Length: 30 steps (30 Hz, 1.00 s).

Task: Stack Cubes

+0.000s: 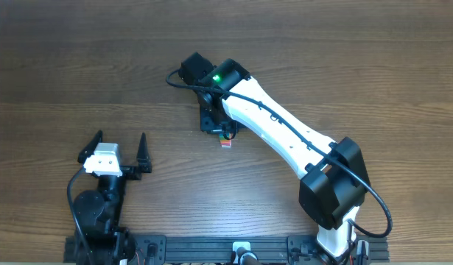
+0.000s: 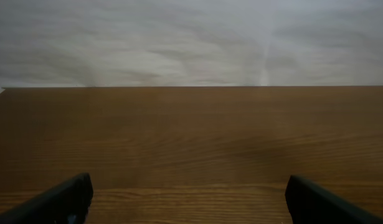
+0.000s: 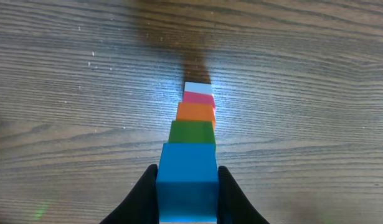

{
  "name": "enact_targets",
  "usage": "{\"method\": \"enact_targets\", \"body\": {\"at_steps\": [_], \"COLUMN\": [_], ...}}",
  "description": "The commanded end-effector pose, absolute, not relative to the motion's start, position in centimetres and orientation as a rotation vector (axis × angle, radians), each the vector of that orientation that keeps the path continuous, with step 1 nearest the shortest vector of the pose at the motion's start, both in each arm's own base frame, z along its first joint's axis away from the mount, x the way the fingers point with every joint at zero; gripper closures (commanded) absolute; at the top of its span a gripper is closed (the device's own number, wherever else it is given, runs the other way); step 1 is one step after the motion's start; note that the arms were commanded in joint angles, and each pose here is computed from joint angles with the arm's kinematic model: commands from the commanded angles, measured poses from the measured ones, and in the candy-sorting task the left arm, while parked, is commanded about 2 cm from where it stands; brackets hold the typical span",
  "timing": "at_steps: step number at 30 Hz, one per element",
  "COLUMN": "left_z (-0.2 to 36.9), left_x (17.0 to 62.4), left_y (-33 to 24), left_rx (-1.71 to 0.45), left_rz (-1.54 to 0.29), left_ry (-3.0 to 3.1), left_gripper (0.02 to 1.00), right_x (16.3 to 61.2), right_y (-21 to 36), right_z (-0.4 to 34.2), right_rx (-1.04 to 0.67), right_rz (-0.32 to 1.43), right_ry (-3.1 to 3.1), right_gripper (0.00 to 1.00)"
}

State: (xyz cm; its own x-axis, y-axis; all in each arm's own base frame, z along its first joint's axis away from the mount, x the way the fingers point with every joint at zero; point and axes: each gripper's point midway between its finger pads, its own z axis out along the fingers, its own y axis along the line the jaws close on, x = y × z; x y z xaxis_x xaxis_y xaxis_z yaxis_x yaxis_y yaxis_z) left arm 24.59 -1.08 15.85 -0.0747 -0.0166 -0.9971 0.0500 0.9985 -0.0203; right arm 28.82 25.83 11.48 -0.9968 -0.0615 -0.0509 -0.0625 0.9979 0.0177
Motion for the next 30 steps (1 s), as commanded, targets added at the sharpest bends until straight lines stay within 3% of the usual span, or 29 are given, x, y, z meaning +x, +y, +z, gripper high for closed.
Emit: {"method": "enact_targets", "body": {"at_steps": [1, 7, 11, 14, 21, 30], "left_z": [15.7, 15.7, 15.7, 15.7, 15.7, 15.7], "left_x": [24.6, 24.6, 24.6, 24.6, 24.6, 24.6], "left_y": [-1.1, -1.1, -1.1, -1.1, -1.1, -1.1], "left_rx": [0.036, 0.036, 0.036, 0.036, 0.036, 0.036], "left_rz": [-0.041, -0.041, -0.041, -0.041, -0.041, -0.041], "left_ry": [1.646, 1.646, 1.646, 1.646, 1.646, 1.646], "left_gripper": [0.018, 0.018, 0.018, 0.018, 0.018, 0.018], "right_x": [28.3, 28.2, 28.3, 28.3, 28.3, 31.3], "right_y": [25.6, 25.6, 25.6, 25.6, 25.6, 25.9], "right_z": [10.3, 10.2, 10.2, 10.2, 10.2, 10.4], "right_rx": [-0.096, -0.096, -0.097, -0.097, -0.096, -0.081], "right_rz": [-0.014, -0.015, -0.011, -0.011, -0.01, 0.082], "right_ry": [3.115, 3.115, 3.113, 3.113, 3.112, 3.032], "right_gripper": [0.989, 0.958, 0.673, 0.397, 0.007, 0.007]}}
